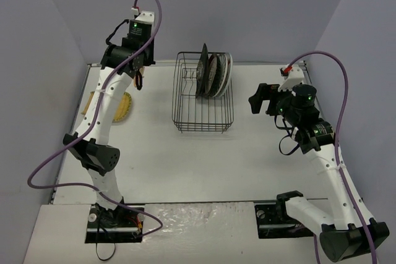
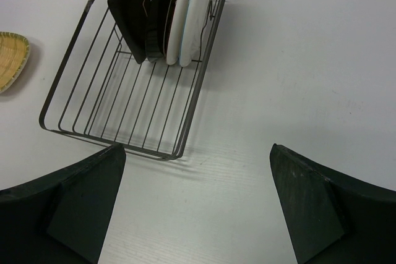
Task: Load the plates into the dish rack
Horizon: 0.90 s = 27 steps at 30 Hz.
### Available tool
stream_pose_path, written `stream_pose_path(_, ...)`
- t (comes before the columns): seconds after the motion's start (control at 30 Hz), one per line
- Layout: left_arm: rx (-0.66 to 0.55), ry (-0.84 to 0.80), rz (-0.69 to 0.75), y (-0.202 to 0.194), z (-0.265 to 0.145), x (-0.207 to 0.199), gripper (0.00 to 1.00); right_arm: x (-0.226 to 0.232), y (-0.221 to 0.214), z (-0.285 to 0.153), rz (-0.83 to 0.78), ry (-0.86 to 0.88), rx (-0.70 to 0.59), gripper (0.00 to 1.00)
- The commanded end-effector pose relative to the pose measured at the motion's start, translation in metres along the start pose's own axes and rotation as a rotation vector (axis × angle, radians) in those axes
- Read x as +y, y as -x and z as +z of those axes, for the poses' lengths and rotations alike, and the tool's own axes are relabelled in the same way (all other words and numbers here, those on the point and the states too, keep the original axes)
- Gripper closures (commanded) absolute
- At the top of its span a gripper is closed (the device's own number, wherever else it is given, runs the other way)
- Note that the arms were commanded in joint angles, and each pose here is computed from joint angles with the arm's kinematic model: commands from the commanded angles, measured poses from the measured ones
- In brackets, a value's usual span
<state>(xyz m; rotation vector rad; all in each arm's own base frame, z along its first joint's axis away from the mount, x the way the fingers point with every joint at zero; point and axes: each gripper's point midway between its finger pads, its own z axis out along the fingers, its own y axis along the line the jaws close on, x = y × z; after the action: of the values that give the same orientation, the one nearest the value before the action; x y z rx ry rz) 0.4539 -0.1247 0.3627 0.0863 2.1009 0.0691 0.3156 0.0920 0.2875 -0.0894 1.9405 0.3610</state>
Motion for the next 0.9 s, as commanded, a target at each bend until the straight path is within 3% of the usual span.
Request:
stream_pose_path(0.0, -0.229, -0.327, -0.191, 0.069, -0.039, -0.051, 1.00, 0.011, 0.038, -0.006, -0.001, 0.031, -0.106, 0.00)
stream_pose_path(0.17, -0.287, -0.545, -0.281, 0.094, -0.034, -0.095, 1.00, 0.013, 0.041, -0.006, -0.004, 0.038, -0.113, 0.00)
stream_pose_path(0.3, -0.280, -0.623, -0.310, 0.097, -0.011, -0.122, 1.00, 0.012, 0.041, -0.008, -0.011, 0.035, -0.116, 0.00)
stream_pose_path(0.87, -0.177, -0.642, -0.254, 0.059, 0.052, -0.172, 1.00, 0.006, 0.035, -0.011, -0.014, 0.005, -0.108, 0.00)
